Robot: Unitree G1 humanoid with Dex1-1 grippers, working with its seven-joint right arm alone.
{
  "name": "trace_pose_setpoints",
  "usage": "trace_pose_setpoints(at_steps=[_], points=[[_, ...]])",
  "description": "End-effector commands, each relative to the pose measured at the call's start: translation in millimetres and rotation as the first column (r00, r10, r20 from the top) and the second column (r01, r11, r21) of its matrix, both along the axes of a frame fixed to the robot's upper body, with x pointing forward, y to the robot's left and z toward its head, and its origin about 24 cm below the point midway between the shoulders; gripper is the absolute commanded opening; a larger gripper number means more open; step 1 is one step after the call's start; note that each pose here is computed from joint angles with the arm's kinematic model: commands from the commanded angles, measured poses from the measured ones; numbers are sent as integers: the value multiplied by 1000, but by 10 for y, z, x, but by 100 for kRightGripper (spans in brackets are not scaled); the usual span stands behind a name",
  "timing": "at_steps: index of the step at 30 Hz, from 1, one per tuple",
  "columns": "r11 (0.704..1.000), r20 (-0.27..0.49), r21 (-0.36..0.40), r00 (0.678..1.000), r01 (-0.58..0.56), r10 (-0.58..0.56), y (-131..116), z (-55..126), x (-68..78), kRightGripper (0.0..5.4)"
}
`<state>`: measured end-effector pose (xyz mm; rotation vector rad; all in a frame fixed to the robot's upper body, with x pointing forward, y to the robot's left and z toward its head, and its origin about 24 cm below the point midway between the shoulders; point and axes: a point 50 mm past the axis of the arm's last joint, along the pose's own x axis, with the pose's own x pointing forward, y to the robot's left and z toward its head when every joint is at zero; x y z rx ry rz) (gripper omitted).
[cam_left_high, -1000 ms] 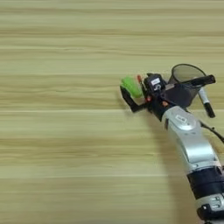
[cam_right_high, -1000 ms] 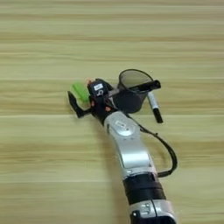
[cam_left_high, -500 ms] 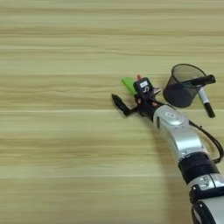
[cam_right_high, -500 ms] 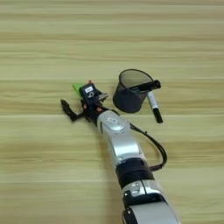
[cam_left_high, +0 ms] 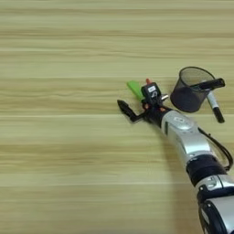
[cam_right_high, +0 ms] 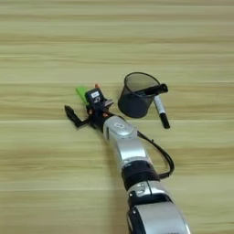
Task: Move the objects on the table
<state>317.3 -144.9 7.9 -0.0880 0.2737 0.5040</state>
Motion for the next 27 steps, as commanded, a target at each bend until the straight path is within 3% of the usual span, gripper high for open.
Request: trace_pose_setpoints(at_steps=[1,6,10,27], points=[[1000,109,-7,994,0,1,6,283,192,536],[1000,91,-1,996,7,-7,-11,253,196,536],[1000,45,22,999,17,-18,-25,201,195,500],[999,35,33,999,3,-4,-25,190,180,309]])
